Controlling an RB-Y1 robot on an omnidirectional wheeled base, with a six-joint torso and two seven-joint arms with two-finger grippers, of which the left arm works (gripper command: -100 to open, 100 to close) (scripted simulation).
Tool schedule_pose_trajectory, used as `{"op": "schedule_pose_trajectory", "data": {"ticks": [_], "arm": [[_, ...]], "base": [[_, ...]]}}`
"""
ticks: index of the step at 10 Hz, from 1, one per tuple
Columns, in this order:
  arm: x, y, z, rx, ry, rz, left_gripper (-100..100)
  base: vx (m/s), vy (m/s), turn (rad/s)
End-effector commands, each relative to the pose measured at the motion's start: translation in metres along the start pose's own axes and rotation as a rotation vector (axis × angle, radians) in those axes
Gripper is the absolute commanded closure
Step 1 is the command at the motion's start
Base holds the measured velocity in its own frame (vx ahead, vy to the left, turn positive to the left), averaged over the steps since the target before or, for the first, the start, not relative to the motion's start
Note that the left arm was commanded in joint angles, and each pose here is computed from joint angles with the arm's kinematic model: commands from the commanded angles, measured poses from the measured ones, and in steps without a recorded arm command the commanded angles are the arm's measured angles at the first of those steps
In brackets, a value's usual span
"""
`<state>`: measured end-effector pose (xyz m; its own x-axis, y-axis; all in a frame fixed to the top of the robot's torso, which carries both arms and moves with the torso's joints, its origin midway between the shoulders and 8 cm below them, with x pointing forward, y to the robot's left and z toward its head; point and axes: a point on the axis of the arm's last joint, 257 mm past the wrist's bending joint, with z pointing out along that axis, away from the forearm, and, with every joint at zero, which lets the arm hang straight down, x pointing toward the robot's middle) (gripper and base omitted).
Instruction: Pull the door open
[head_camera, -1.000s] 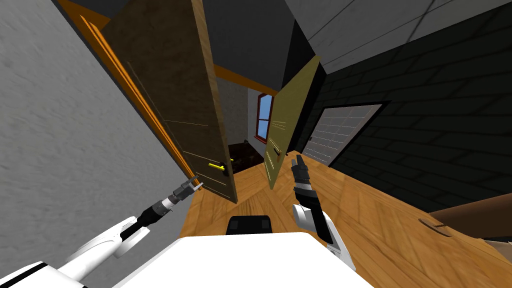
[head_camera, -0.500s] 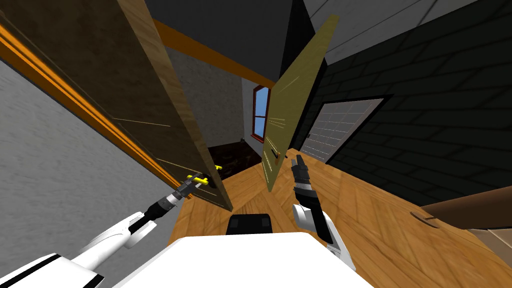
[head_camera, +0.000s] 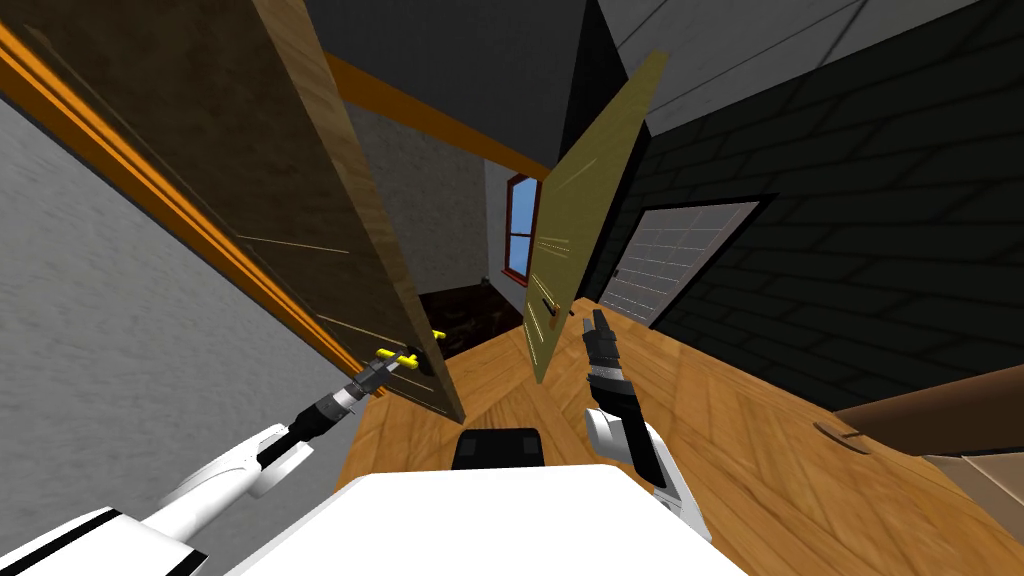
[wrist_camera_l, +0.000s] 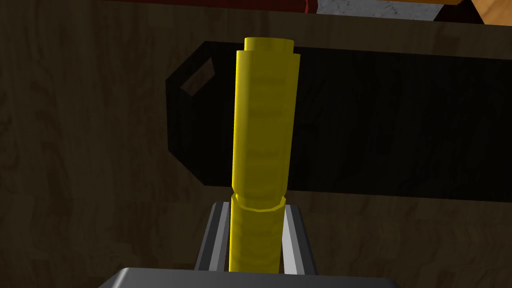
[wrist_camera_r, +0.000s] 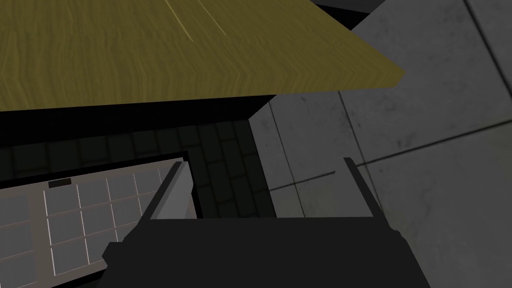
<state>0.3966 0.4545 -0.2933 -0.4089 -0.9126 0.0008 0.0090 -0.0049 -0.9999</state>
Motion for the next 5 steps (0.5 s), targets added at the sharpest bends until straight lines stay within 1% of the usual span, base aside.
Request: {"op": "schedule_pose_trajectory", "data": {"ticks": [1,2,5], "arm": [[-0.001,-0.001,-0.0005,0.002,-0.001,0.000,100],[0.005,0.000,-0.0046,-0.003,0.021,0.001,100],[0.012,0.000,-0.0109,-0.006,0.052,0.001,100]], "base": [[0.000,0.000,0.000],[-0.063,0.058,0.001],[-0.141,0.114,-0.010]]}}
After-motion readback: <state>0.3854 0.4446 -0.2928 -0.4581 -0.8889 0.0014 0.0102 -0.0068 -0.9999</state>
